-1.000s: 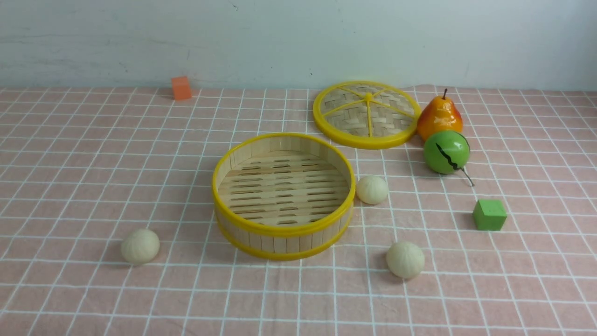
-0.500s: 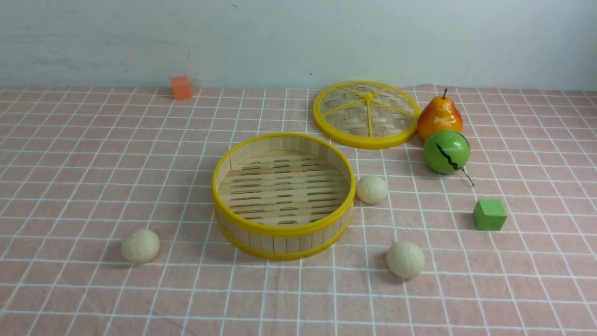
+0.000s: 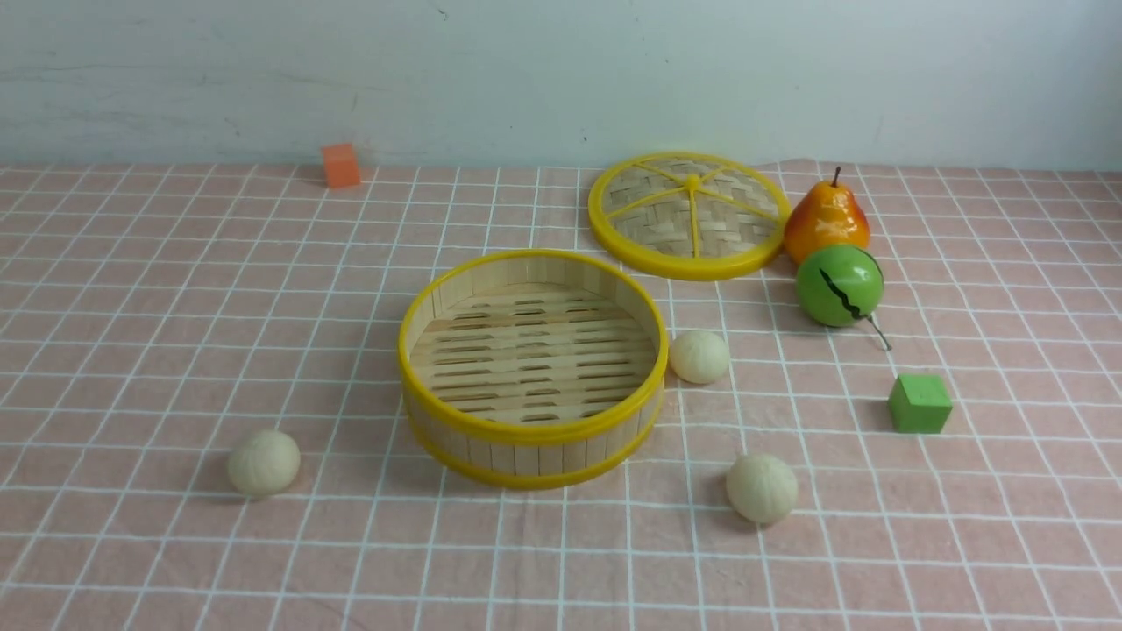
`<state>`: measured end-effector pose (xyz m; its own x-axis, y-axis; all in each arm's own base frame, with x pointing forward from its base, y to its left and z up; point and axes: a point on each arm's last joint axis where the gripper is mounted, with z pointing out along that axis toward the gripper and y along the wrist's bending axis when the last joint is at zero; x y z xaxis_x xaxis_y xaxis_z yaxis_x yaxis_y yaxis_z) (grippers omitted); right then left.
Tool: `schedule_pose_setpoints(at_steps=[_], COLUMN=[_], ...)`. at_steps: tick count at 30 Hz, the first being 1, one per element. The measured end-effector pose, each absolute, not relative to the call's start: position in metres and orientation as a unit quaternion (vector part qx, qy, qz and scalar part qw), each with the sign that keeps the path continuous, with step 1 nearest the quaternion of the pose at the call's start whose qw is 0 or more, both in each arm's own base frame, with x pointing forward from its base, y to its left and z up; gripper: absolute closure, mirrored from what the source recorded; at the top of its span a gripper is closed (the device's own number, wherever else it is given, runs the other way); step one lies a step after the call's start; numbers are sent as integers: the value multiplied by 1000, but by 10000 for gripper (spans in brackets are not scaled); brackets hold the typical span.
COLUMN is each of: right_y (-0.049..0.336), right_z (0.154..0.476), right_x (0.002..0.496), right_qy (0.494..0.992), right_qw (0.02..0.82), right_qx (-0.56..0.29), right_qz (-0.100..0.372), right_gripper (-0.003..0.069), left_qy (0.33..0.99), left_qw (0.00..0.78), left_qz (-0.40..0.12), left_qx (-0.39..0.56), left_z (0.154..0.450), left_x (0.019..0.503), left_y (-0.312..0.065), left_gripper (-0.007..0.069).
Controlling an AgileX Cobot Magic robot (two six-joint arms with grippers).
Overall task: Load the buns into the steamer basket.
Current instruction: Use the left arm to grab a steamed stuffed bun
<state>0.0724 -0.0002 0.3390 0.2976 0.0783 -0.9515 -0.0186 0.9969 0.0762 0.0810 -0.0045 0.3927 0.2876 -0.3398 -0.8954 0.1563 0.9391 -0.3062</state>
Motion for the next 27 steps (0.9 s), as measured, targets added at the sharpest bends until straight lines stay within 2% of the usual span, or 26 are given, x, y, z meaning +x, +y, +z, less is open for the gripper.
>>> schedule_pose_setpoints(at_steps=[2, 3, 4, 5, 6, 8, 10, 12, 13, 15, 19, 23, 24, 25, 26, 27], right_y=[-2, -2, -4, -4, -4, -1, 9, 22, 24, 38, 54, 59, 59, 59, 60, 60], right_z=[336, 334, 323, 320, 309, 291, 273, 257, 255, 244, 234, 231, 231, 231, 231, 231], right_x=[97, 99, 120, 121, 135, 148, 159, 167, 168, 176, 187, 189, 189, 189, 189, 189], right_qy=[675, 689, 760, 775, 826, 892, 935, 955, 957, 962, 957, 957, 956, 956, 956, 956], right_qw=[737, 724, 648, 631, 562, 450, 355, 292, 287, 255, 249, 245, 246, 246, 246, 246], right_qx=[29, 31, 38, 40, 45, 40, 12, -31, -34, -83, -130, -137, -138, -137, -136, -135], right_qz=[17, 15, 7, 5, 3, 7, 19, 36, 39, 54, 70, 79, 79, 79, 83, 83], right_gripper=[673, 672, 669, 669, 669, 669, 669, 669, 669, 667, 662, 661, 661, 661, 661, 661], left_qy=[636, 642, 703, 702, 751, 815, 870, 913, 914, 948, 964, 970, 971, 971, 970, 971], left_qw=[752, 748, 689, 690, 636, 552, 468, 388, 385, 305, 257, 243, 239, 238, 234, 232], left_qz=[-144, -144, -136, -139, -136, -130, -124, -112, -112, -95, -69, -20, -2, 0, 18, 19], left_qx=[-90, -92, -108, -108, -117, -120, -95, -58, -53, -12, 9, -12, -32, -35, -56, -56], left_z=[385, 385, 371, 372, 362, 349, 340, 329, 328, 311, 295, 275, 265, 264, 253, 251], left_x=[118, 121, 147, 147, 163, 179, 190, 202, 204, 222, 254, 287, 298, 299, 311, 311], left_y=[-6, -6, -7, -7, -11, -20, -34, -49, -51, -66, -77, -78, -78, -78, -78, -78], left_gripper=[638, 638, 638, 638, 638, 638, 638, 638, 638, 638, 625, 517, 445, 435, 349, 349])
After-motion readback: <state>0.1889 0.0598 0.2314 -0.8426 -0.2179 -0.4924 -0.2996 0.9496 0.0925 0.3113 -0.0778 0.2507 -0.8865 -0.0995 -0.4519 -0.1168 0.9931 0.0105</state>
